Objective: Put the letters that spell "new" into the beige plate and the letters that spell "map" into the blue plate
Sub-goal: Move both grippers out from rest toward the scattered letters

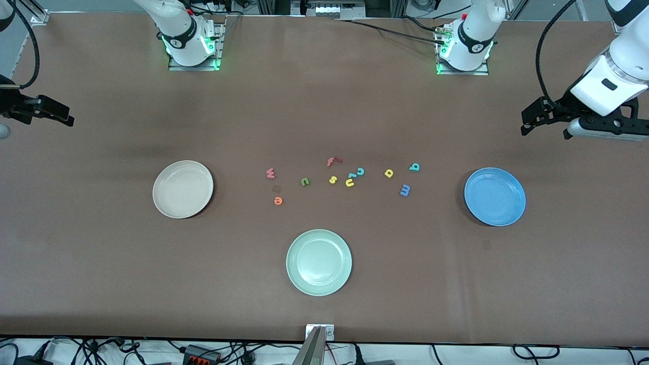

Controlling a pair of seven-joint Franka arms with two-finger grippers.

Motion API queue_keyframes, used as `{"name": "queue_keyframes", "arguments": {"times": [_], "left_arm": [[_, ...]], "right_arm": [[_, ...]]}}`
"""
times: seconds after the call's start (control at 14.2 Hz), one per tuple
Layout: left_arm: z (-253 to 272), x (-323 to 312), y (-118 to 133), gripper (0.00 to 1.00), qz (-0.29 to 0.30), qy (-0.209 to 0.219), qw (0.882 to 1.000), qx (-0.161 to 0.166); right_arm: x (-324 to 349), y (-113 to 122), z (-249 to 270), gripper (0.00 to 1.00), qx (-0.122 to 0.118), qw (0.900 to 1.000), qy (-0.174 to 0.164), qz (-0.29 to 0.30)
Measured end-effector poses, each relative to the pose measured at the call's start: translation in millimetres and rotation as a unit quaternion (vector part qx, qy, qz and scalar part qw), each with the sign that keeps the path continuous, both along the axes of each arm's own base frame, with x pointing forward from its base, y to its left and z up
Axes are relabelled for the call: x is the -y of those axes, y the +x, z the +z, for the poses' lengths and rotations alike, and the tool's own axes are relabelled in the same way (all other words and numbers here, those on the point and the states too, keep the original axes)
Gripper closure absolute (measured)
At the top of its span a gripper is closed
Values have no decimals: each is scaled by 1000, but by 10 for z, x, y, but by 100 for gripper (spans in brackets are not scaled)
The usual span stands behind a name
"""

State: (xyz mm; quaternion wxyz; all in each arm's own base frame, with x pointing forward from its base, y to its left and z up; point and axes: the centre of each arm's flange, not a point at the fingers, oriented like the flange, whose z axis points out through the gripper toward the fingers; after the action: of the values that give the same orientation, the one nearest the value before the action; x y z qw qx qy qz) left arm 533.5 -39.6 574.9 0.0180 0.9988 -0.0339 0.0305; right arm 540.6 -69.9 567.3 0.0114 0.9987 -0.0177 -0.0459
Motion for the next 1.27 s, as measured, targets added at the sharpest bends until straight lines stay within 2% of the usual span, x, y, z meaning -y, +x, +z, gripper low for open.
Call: {"name": "queue_keyframes", "arguments": {"times": [0.35, 0.49, 0.85, 0.92, 1.06, 1.27], "left_arm": [[-6, -21, 1, 0, 2, 0, 1000, -2], [-6, -34, 2, 0, 3, 0, 1000, -2], [-10, -3, -2, 0, 0, 1, 1000, -3], [-42, 16, -7, 0, -2, 1, 1000, -11], [-274, 81, 20, 0, -9, 3, 999, -51], [-901, 343, 183, 0, -32, 7, 993, -114]], "right_arm": [[2, 1, -7, 0, -1, 1000, 0, 0], [-11, 17, -77, 0, -8, 1000, 0, 2], [-402, 302, -644, 0, -37, 999, -2, 36], [-521, 353, -739, 0, -40, 998, -3, 46], [-723, 408, -848, 0, -42, 997, -5, 62], [-861, 433, -892, 0, -41, 996, -7, 74]]}}
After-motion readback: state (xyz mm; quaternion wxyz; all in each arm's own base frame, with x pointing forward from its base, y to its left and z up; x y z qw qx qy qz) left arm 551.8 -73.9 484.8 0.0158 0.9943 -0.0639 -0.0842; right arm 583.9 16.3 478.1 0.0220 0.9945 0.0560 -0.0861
